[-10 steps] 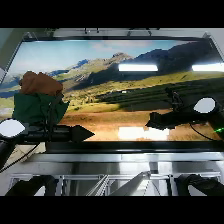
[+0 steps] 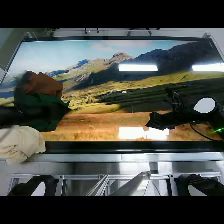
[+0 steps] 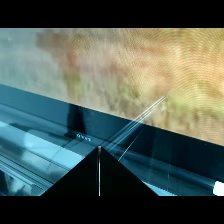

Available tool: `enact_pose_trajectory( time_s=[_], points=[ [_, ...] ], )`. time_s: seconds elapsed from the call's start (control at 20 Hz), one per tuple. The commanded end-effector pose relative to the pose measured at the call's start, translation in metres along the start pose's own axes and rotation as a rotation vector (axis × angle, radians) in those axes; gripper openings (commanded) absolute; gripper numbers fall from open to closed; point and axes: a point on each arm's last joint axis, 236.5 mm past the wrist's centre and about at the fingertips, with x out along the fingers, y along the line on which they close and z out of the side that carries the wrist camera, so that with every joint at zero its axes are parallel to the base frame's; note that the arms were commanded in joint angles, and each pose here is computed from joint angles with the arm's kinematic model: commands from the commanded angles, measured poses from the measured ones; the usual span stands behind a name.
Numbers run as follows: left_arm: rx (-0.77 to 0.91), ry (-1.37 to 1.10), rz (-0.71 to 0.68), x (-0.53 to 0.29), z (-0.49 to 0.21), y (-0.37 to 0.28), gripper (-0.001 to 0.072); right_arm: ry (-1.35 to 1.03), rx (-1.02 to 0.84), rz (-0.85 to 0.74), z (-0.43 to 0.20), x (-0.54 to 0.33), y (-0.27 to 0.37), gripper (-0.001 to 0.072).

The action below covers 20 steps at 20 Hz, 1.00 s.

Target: Fold the shirts.

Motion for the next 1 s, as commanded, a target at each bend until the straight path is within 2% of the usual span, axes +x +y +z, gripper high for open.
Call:
enact_pose_trajectory(
  time_s=[0.0, 0.15, 0.35, 0.5, 0.7, 0.75, 0.8, 0.85, 0.95],
  points=[
    [-0.171, -0.319, 0.293, -0.082, 0.104, 0.122, 0.072, 0.001, 0.0, 0.001, 0.0, 0.0, 0.0, 0.0021],
    [-0.208, -0.406, 0.337, -0.086, 0.158, 0.206, 0.072, 0.001, 0.0, 0.001, 0.0, 0.0, 0.0, 0.0021],
    [-0.226, -0.328, 0.325, -0.015, 0.2, 0.298, 0.072, 0.001, 0.0, 0.001, 0.0, 0.0, 0.0, 0.0021],
    [-0.208, -0.235, 0.267, 0.064, 0.213, 0.337, 0.072, 0.002, 0.001, 0.0, -0.001, 0.0, 0.0, 0.0021],
    [-0.119, 0.013, 0.276, 0.151, 0.174, 0.352, 0.0716, 0.002, 0.001, 0.001, 0.0, 0.0, 0.0, 0.0021],
    [-0.111, 0.05, 0.267, 0.163, 0.165, 0.346, 0.0616, 0.002, 0.001, 0.0, 0.0, 0.0, 0.0, 0.0021],
    [-0.115, 0.061, 0.245, 0.17, 0.161, 0.337, 0.0393, 0.002, 0.001, 0.0, 0.0, 0.0, 0.0, 0.0021],
    [-0.102, 0.071, 0.235, 0.171, 0.162, 0.325, 0.0058, 0.001, 0.001, 0.0, 0.0, 0.0, 0.0, 0.0021],
    [-0.055, 0.026, 0.189, 0.159, 0.186, 0.287, 0.003, -0.002, 0.001, 0.0, 0.0, 0.0, 0.0, 0.0021]
  ],
)
